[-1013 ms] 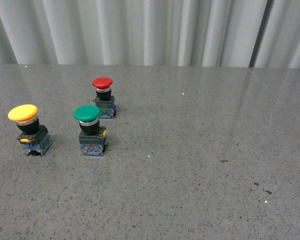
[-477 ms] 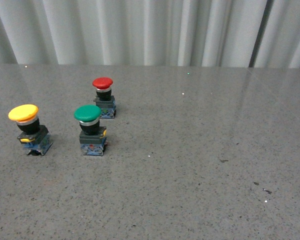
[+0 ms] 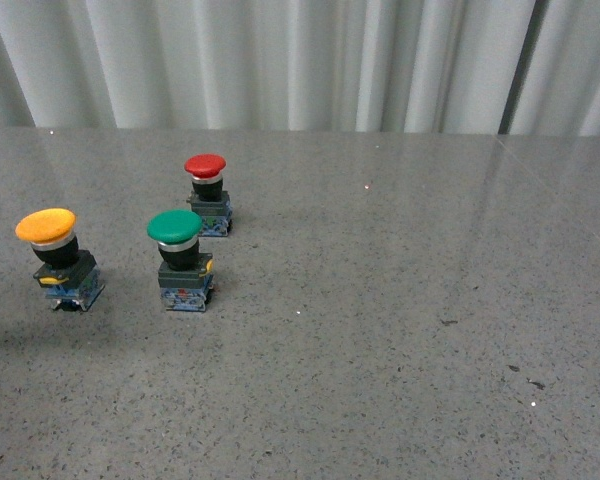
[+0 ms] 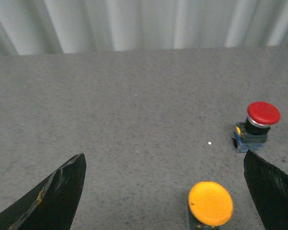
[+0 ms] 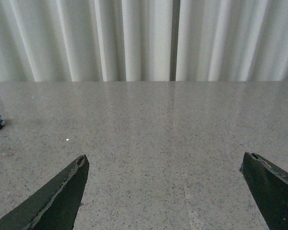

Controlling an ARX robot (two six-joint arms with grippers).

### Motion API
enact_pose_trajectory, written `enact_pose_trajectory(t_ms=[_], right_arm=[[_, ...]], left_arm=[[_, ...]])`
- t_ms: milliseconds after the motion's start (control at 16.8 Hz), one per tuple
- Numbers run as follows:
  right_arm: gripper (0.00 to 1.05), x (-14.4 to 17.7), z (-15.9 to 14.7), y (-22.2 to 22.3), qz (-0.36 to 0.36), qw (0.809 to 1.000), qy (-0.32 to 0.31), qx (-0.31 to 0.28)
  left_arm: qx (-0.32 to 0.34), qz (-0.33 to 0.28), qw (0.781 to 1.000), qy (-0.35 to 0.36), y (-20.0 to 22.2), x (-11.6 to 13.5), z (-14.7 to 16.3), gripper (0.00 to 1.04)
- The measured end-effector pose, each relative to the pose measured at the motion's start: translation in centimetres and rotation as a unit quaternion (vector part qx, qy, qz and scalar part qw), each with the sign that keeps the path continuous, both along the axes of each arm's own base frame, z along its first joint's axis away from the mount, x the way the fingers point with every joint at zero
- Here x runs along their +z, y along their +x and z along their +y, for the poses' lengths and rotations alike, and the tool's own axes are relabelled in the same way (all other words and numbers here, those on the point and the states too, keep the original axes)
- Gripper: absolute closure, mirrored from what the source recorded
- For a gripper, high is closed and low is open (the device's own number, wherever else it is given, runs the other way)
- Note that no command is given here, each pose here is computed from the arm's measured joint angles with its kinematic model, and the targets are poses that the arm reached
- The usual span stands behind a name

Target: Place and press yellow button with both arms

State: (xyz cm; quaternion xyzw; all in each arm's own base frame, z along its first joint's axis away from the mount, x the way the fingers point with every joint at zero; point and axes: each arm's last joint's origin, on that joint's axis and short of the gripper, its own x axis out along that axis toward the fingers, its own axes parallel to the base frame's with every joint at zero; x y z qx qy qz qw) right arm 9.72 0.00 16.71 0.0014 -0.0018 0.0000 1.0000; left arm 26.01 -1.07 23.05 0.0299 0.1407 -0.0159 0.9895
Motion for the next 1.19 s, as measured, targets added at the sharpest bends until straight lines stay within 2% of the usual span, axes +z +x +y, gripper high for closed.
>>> enact_pose_trajectory(t_ms=[596,834,953,1013,1072,1191], right_arm=[[0.06,0.0,0.0,0.0,0.0,1.0,0.0,0.0],[0.06,0.0,0.0,0.0,0.0,1.0,0.0,0.0],[0.06,0.0,0.0,0.0,0.0,1.0,0.0,0.0],[0.06,0.0,0.0,0.0,0.0,1.0,0.0,0.0],[0.06,0.0,0.0,0.0,0.0,1.0,0.0,0.0],[0.06,0.0,0.0,0.0,0.0,1.0,0.0,0.0]], left_arm=[[-0.046,0.074,0.996,-0.022,2.3,-2.3,-1.8,0.07],[-0.057,0.105,0.992,-0.034,3.2,-4.4,-1.9,0.07],[-0.056,0.129,0.99,-0.026,4.2,-6.3,-2.2,0.07],[-0.052,0.131,0.99,-0.016,4.4,-6.8,-2.2,0.21],[-0.054,0.13,0.99,-0.011,4.5,-6.9,-2.1,0.45],[-0.054,0.131,0.99,-0.01,4.4,-6.8,-2.1,0.63]])
